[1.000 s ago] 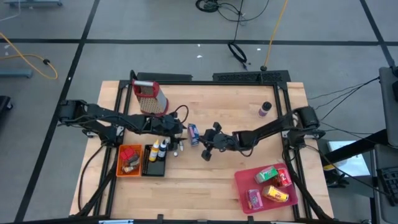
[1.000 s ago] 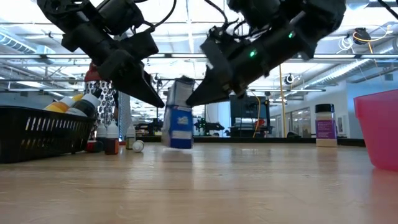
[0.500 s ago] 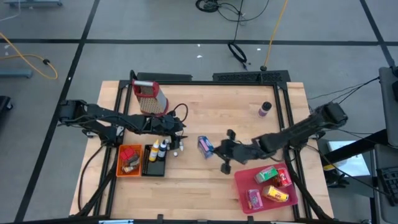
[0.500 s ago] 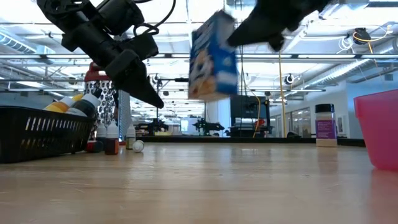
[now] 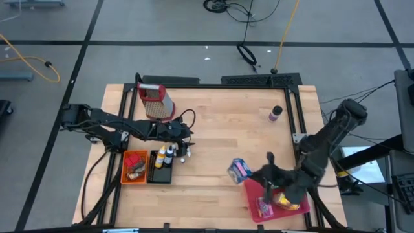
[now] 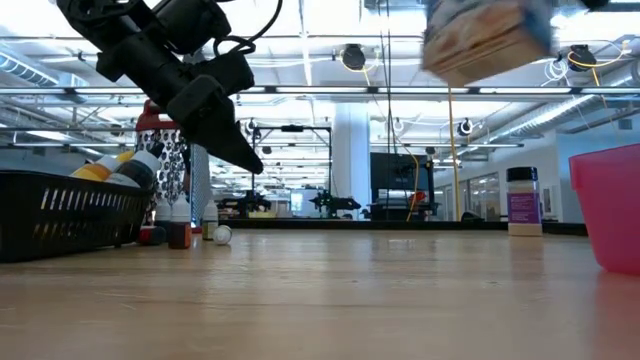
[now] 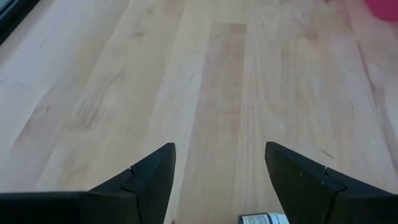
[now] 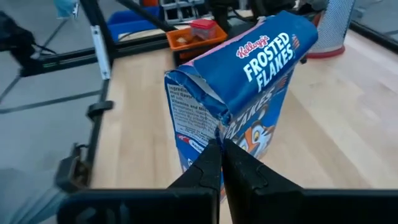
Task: Pick & Place Kitchen Items
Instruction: Put the blue cereal box into the red bin
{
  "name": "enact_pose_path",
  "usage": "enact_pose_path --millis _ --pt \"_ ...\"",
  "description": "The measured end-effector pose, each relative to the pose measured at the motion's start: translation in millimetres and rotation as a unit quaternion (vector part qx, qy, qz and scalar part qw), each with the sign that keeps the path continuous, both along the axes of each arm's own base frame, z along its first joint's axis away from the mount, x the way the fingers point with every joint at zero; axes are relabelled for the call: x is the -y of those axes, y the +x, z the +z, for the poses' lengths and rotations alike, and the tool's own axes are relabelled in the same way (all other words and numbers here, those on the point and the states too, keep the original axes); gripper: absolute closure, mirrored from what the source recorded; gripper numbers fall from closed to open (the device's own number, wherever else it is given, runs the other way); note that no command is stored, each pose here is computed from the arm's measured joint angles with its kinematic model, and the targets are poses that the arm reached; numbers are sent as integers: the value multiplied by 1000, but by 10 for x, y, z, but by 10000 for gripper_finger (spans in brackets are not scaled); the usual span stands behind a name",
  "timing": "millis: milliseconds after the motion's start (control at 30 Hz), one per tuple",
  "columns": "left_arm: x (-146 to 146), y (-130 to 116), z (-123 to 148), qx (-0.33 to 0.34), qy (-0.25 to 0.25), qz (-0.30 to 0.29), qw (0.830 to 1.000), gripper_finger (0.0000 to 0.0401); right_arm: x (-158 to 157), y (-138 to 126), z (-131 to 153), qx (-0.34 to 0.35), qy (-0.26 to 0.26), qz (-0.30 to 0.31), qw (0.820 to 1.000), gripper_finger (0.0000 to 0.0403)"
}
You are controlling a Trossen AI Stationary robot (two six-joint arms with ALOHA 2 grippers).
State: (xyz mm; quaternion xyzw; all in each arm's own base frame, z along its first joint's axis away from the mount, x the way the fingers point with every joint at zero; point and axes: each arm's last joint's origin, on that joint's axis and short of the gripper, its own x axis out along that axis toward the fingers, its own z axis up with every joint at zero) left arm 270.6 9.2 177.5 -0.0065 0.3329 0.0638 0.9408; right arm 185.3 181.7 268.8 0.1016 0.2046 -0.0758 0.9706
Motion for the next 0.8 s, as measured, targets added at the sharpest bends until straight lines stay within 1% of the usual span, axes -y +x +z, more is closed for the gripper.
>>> enact_pose_path --millis 167,367,567,667,800 --pt "4 0 0 1 -4 2 1000 148 -164 -255 -48 -12 5 27 1000 403" --pt "4 1 1 1 -7 5 1000 148 -252 -550 -142 -53 5 55 997 403" --pt "4 2 3 3 -8 6 1000 148 -215 -755 -210 -84 20 32 996 403" --pt "4 3 3 3 -8 6 1000 148 -195 -807 -230 -91 29 18 995 403" --pt "4 6 8 6 -8 6 1000 148 -204 -831 -232 -92 39 17 995 403"
